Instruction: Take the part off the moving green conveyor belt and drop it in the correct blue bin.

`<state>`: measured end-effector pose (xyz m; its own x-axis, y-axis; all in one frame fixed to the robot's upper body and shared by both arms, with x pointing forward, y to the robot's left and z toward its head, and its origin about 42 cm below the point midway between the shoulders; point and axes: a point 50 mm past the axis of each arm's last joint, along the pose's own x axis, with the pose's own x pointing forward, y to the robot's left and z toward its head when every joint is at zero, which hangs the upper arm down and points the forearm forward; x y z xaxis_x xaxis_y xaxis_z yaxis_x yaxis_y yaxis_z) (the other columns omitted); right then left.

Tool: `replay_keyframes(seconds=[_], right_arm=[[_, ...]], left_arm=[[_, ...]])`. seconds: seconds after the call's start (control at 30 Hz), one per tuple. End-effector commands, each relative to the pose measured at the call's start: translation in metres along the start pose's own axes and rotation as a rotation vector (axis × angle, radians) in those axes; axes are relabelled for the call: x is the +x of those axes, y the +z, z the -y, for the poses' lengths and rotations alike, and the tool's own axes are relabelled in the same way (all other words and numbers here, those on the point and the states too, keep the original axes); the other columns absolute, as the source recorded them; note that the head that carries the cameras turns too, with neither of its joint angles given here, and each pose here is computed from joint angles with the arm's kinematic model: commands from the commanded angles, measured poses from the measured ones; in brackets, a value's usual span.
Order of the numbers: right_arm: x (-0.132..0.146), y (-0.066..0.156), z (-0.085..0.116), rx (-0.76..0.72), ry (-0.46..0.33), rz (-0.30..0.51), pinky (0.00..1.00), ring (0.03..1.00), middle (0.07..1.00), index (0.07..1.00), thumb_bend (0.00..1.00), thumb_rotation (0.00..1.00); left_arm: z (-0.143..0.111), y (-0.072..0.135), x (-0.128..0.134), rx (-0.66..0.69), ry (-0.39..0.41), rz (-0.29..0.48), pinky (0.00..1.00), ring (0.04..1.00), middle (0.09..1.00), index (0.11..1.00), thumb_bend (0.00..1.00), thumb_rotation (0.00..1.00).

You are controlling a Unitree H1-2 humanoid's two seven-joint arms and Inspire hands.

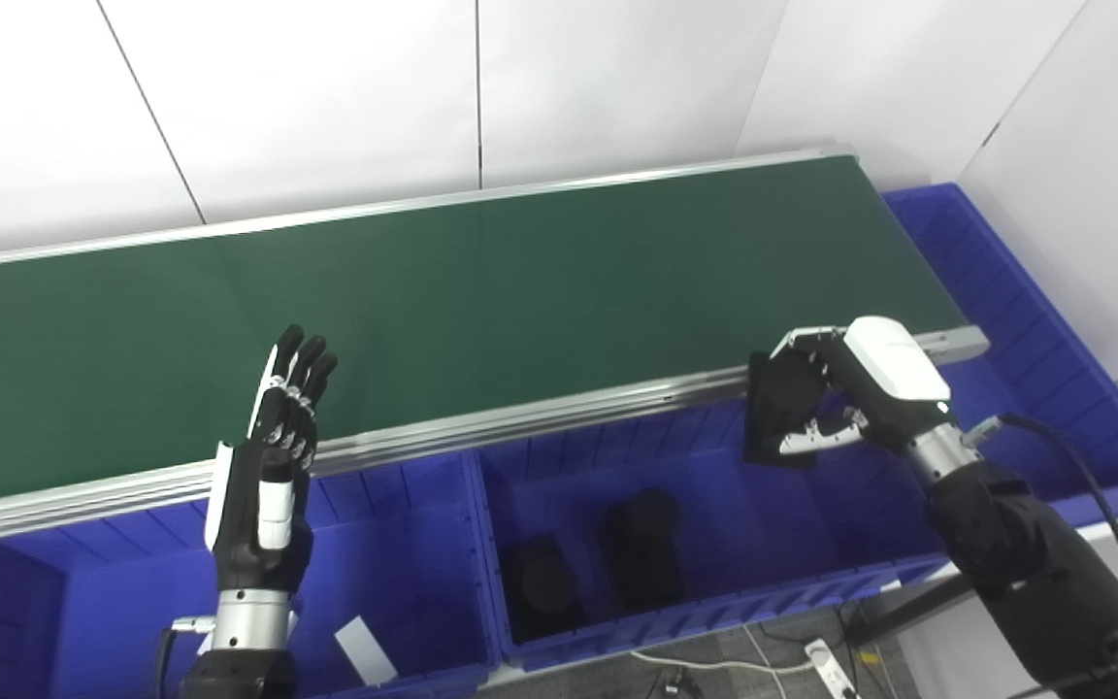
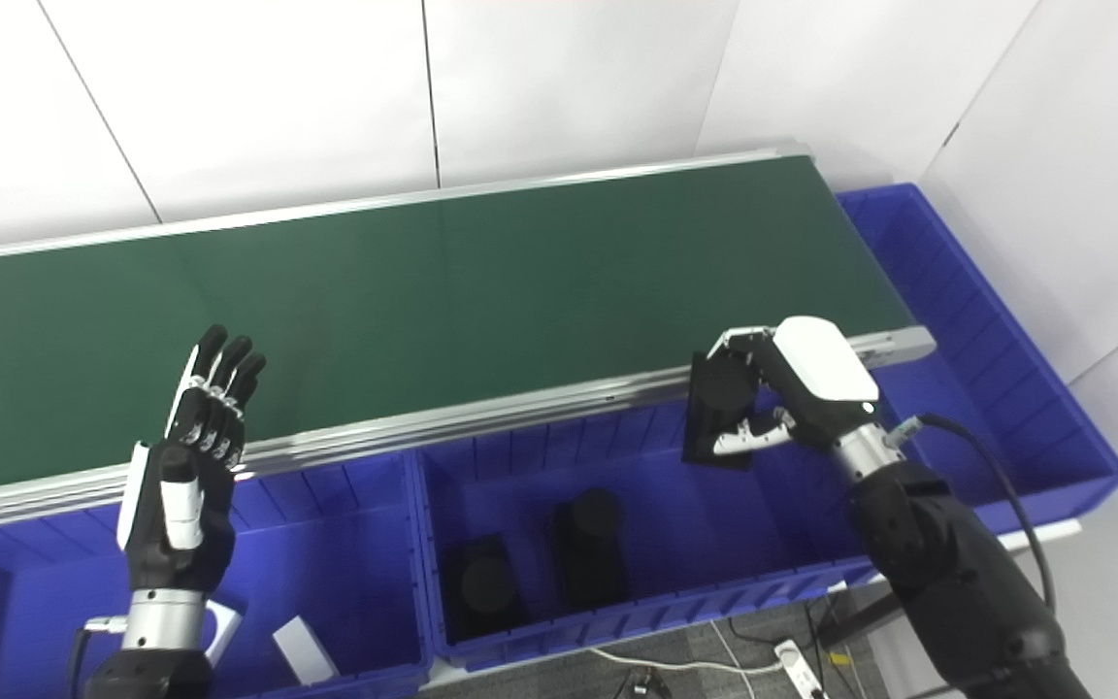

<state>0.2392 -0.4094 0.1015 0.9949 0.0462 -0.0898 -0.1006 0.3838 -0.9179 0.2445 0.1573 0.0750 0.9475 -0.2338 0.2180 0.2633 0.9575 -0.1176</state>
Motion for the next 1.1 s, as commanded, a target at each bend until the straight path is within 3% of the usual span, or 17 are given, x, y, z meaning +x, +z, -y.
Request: replay_keyframes(seconds=[0.0, 0.13, 0.2, 0.47, 0.77, 0.87, 1.07], right_arm=[[-0.008, -0.012, -0.025, -0.046, 0.121, -0.067, 0.36, 0.406, 0.438, 0.513, 0.53, 0.0], [-0.004, -0.014, -0.042, -0.033, 0.14, -0.092, 0.37, 0.427, 0.45, 0.51, 0.53, 0.0], [-0.002, -0.014, -0.049, -0.033, 0.148, -0.103, 0.43, 0.469, 0.479, 0.491, 0.53, 0.0], [-0.007, -0.006, -0.054, -0.054, 0.209, -0.11, 0.43, 0.479, 0.478, 0.491, 0.53, 0.0], [-0.033, 0.025, -0.018, -0.013, 0.213, 0.013, 0.43, 0.474, 0.487, 0.485, 0.53, 0.0], [-0.037, 0.034, -0.008, -0.01, 0.209, 0.059, 0.38, 0.444, 0.475, 0.493, 0.53, 0.0], [-0.043, 0.05, 0.004, -0.055, 0.255, 0.122, 0.36, 0.419, 0.459, 0.502, 0.53, 0.0]], left_arm=[[0.005, 0.012, 0.008, 0.001, -0.021, 0.053, 0.99, 0.931, 0.942, 0.961, 0.74, 0.92], [0.007, 0.016, 0.008, 0.009, -0.021, 0.055, 0.98, 0.927, 0.945, 0.962, 0.74, 0.92], [0.007, 0.017, 0.007, 0.011, -0.019, 0.053, 0.97, 0.926, 0.946, 0.961, 0.74, 0.92], [0.012, 0.018, 0.007, 0.003, -0.017, 0.05, 0.98, 0.928, 0.944, 0.963, 0.75, 0.92], [0.014, 0.017, 0.009, 0.023, -0.028, 0.054, 0.97, 0.925, 0.944, 0.974, 0.74, 0.94], [0.013, 0.016, 0.01, 0.018, -0.026, 0.056, 0.96, 0.923, 0.942, 0.969, 0.72, 0.94], [0.012, 0.013, 0.012, 0.017, -0.027, 0.056, 0.97, 0.925, 0.943, 0.968, 0.72, 0.93]])
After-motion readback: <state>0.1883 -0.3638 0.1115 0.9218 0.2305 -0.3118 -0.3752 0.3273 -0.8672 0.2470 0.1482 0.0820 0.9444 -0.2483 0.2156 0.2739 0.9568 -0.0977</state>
